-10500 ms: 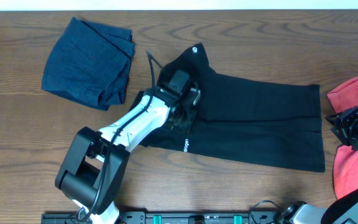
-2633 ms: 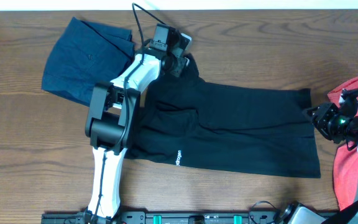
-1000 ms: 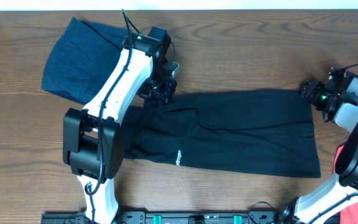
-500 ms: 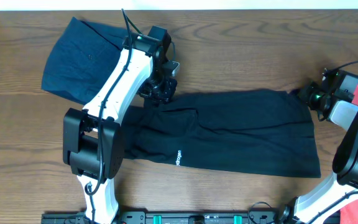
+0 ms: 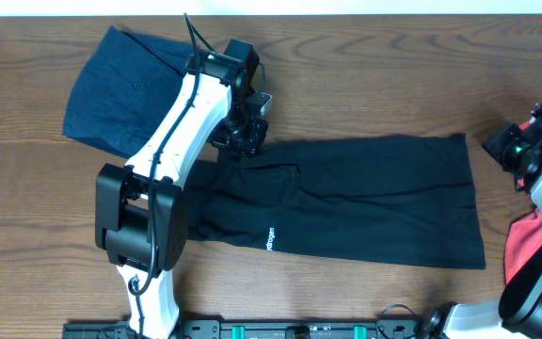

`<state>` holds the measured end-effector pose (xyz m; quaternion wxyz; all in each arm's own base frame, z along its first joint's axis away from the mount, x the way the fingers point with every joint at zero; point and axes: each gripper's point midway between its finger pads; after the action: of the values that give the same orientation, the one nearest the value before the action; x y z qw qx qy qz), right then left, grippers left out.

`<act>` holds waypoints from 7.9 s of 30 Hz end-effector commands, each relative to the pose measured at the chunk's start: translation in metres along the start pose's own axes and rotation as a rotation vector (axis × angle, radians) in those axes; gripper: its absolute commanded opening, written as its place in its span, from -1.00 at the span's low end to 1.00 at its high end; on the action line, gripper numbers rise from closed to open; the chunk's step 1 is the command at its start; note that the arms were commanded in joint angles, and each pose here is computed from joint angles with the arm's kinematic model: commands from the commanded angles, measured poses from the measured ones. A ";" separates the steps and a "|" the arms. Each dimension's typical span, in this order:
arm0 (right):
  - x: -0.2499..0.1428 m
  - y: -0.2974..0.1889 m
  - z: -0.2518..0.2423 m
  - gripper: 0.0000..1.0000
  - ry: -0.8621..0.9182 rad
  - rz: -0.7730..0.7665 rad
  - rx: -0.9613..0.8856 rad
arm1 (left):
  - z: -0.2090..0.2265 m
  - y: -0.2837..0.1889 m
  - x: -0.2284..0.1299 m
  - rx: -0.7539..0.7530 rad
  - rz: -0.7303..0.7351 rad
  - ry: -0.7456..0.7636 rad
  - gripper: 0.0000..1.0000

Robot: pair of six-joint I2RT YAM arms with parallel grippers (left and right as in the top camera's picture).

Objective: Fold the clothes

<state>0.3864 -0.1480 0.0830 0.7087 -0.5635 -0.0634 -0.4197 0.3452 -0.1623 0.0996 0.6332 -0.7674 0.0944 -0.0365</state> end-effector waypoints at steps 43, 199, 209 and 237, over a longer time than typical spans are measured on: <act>-0.009 0.028 -0.013 -0.97 0.034 -0.036 -0.301 | -0.001 -0.003 -0.003 -0.008 0.012 -0.019 -0.88; -0.139 -0.055 -0.061 0.08 0.211 0.549 -0.438 | 0.056 0.070 -0.083 0.179 0.145 -0.200 -0.36; -0.153 -0.046 -0.069 -0.27 0.222 0.608 -0.462 | 0.056 0.070 -0.082 0.178 0.142 -0.199 -0.26; -0.150 -0.055 -0.088 -0.98 0.256 0.523 -0.576 | 0.056 0.070 -0.082 0.178 0.142 -0.199 -0.15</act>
<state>0.2286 -0.1333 0.0004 0.6294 -0.6683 0.2831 -0.2777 0.2657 -0.1102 0.0247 0.6982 -0.7064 0.0880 0.0761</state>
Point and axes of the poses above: each gripper's point midway between its finger pads, its own y axis out along the fingers, its own z axis along the line the jaws close on, x = y × z, and after that the axes turned 11 degrees about -y, right-handed
